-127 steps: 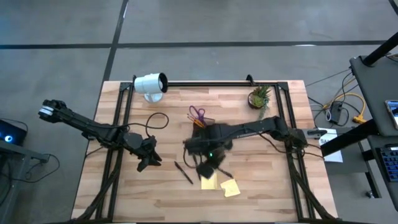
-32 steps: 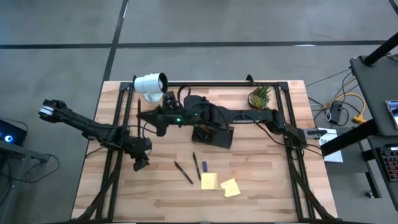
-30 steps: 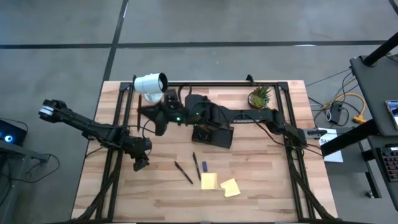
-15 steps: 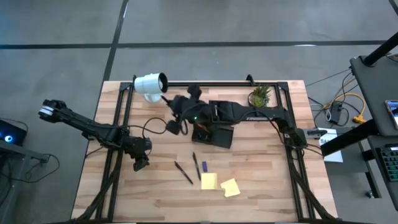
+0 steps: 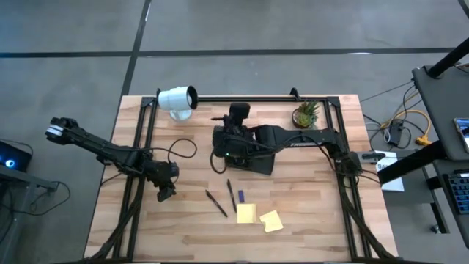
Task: Pick and place office supplies into organizer
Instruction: Put the right black pen into the black desk organizer
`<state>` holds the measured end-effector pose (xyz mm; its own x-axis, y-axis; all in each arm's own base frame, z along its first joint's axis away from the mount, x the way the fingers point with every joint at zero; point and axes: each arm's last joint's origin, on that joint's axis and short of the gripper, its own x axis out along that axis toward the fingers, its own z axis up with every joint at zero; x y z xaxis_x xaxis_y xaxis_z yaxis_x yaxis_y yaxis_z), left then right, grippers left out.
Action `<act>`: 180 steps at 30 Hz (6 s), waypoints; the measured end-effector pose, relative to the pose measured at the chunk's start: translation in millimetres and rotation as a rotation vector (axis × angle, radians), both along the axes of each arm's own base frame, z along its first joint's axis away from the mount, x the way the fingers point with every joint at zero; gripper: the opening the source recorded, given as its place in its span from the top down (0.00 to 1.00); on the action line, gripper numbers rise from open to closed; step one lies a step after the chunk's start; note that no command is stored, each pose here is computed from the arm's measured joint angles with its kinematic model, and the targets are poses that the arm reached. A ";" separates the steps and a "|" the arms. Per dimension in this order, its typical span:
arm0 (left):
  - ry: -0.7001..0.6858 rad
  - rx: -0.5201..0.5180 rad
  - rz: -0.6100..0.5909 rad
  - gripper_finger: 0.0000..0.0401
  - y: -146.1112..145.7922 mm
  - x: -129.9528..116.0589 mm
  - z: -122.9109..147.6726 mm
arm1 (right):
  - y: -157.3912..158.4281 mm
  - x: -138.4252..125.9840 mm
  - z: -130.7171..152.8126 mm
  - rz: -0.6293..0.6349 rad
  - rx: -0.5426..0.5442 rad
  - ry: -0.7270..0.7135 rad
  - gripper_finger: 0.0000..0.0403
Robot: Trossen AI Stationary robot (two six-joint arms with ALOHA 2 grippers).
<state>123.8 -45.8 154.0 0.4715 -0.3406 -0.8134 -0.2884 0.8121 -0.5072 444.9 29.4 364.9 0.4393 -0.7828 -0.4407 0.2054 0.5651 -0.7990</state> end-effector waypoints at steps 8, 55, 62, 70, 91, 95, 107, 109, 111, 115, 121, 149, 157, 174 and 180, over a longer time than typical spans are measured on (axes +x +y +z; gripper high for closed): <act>-0.001 0.000 0.001 0.71 -0.1 0.3 -0.1 | 4.0 -2.8 -41.2 0.092 -0.328 0.647 0.91; -0.083 0.167 -0.071 0.71 2.8 1.9 0.0 | 11.6 -18.8 -171.0 0.166 -0.145 1.098 0.86; -0.083 0.167 -0.070 0.71 2.8 1.9 0.0 | 11.7 -17.0 -173.0 0.174 -0.147 1.086 0.78; -0.084 0.167 -0.070 0.71 2.8 1.9 0.0 | 15.8 -16.6 -170.5 0.164 -0.145 1.055 0.77; -0.094 0.019 -0.020 0.71 -1.5 7.1 12.0 | 33.5 -47.1 -94.1 -0.988 0.839 -0.247 0.80; -0.078 -0.052 -0.016 0.71 -3.4 7.7 15.9 | 2.6 -73.3 -83.7 -1.120 0.855 -0.294 0.83; -0.095 -0.156 -0.027 0.71 -6.8 10.9 22.5 | -77.5 -192.2 -48.3 -1.042 1.399 -0.922 0.84; -0.094 -0.157 -0.025 0.71 -6.8 10.9 22.4 | -80.2 -193.7 -70.6 -1.031 1.443 -0.977 0.80; -0.084 -0.169 -0.007 0.71 -6.8 10.9 22.4 | -79.9 -190.8 -93.5 -1.006 1.505 -1.006 0.76; -0.057 -0.208 0.018 0.71 -7.3 10.6 22.5 | -83.1 -187.4 -120.5 -0.923 1.580 -1.092 0.65; -0.029 -0.245 0.052 0.71 -7.6 10.4 22.5 | -88.6 -195.6 -135.6 -0.933 1.538 -1.092 0.52; 0.023 -0.264 0.135 0.71 -6.5 13.1 18.6 | -113.3 -167.3 -160.5 -0.786 1.608 -1.006 0.46; 0.021 -0.265 0.155 0.71 -3.9 14.1 18.6 | -110.9 -165.5 -158.3 -0.775 1.611 -0.995 0.46; 0.029 -0.276 0.181 0.71 -2.9 14.4 18.6 | -114.5 -167.3 -161.7 -0.796 1.525 -1.012 0.64; 0.029 -0.277 0.182 0.71 -2.8 14.4 18.6 | -114.9 -166.7 -160.9 -0.791 1.518 -1.028 0.65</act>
<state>138.2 -48.6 172.6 0.5226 -0.4630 -0.7159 -0.4336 0.5787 -0.6907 278.3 -85.5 204.0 0.7221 -0.1933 -0.6643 0.6889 0.1135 0.7159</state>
